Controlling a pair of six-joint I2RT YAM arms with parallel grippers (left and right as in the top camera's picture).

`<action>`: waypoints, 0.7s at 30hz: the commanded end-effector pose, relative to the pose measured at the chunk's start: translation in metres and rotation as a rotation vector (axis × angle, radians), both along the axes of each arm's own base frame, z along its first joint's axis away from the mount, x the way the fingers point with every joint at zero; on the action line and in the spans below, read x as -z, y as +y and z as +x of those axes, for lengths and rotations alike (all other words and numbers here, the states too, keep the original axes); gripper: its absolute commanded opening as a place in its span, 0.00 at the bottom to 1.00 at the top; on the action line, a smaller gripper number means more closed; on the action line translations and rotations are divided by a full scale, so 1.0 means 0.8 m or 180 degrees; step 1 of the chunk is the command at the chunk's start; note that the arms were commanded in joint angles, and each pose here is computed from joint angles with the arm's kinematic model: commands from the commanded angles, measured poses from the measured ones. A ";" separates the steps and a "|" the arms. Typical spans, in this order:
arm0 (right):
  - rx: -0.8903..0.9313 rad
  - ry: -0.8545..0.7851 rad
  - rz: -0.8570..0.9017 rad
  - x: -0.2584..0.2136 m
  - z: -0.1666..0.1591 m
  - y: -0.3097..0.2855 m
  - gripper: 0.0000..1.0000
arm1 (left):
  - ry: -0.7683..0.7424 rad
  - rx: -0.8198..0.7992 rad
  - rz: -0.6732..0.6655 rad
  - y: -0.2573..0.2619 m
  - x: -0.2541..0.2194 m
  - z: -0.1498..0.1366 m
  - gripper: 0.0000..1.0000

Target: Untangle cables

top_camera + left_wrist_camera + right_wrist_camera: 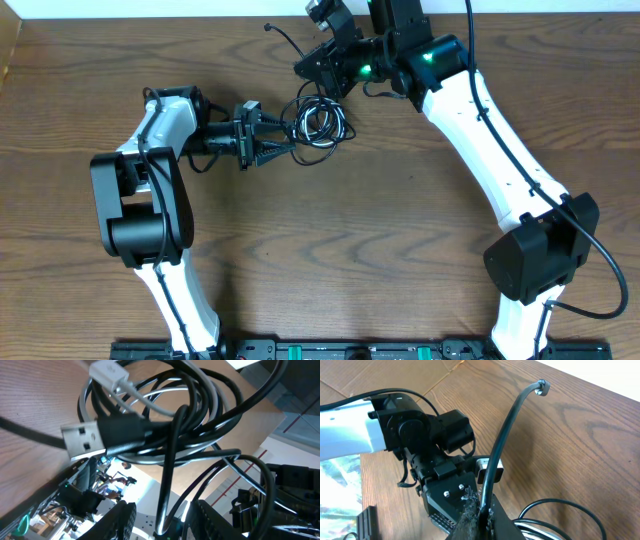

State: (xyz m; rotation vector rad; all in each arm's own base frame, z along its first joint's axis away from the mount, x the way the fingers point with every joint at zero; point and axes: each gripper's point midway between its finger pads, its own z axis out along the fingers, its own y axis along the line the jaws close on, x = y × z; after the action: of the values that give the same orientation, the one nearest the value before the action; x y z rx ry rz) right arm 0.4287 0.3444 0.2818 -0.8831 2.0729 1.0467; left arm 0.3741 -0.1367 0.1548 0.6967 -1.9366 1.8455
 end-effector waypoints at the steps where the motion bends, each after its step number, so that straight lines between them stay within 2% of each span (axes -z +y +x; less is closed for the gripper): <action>1: -0.0058 0.0043 0.0024 0.002 -0.006 0.010 0.01 | -0.0051 -0.0038 -0.0059 0.002 -0.002 0.004 0.41; 8: -0.0116 0.0042 0.0023 0.002 -0.014 0.020 0.01 | -0.0328 -0.0035 -0.0032 0.003 0.002 0.013 0.41; 10: -0.0126 0.0044 0.0023 0.002 -0.015 0.022 0.01 | -0.0382 -0.0036 -0.0026 0.003 0.002 0.015 0.35; 12: -0.0127 0.0043 0.0023 0.002 -0.016 0.022 0.01 | -0.0399 -0.0037 -0.0024 0.003 0.002 0.017 0.23; 13: -0.0128 0.0042 0.0023 0.002 -0.016 0.022 0.01 | -0.0400 -0.0037 -0.0024 0.003 0.002 0.017 0.12; 14: -0.0127 0.0043 0.0023 0.002 -0.016 0.022 0.01 | -0.0402 -0.0038 -0.0023 0.003 0.003 0.017 0.08; 17: -0.0127 0.0043 0.0022 0.002 -0.016 0.022 0.03 | -0.0406 -0.0038 -0.0019 0.004 0.003 0.017 0.07; 20: -0.0127 0.0043 0.0022 0.002 -0.016 0.022 0.27 | -0.0419 -0.0037 -0.0017 0.004 0.003 0.017 0.07; 21: -0.0126 0.0043 0.0022 0.002 -0.015 0.022 0.39 | -0.0430 -0.0037 -0.0016 0.004 0.003 0.018 0.07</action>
State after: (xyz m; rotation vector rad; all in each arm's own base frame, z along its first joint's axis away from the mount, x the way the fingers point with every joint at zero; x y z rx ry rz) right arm 0.4161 0.3597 0.2821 -0.9234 2.0625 1.0670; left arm 0.3867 -0.1353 0.1507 0.5910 -2.0351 1.9274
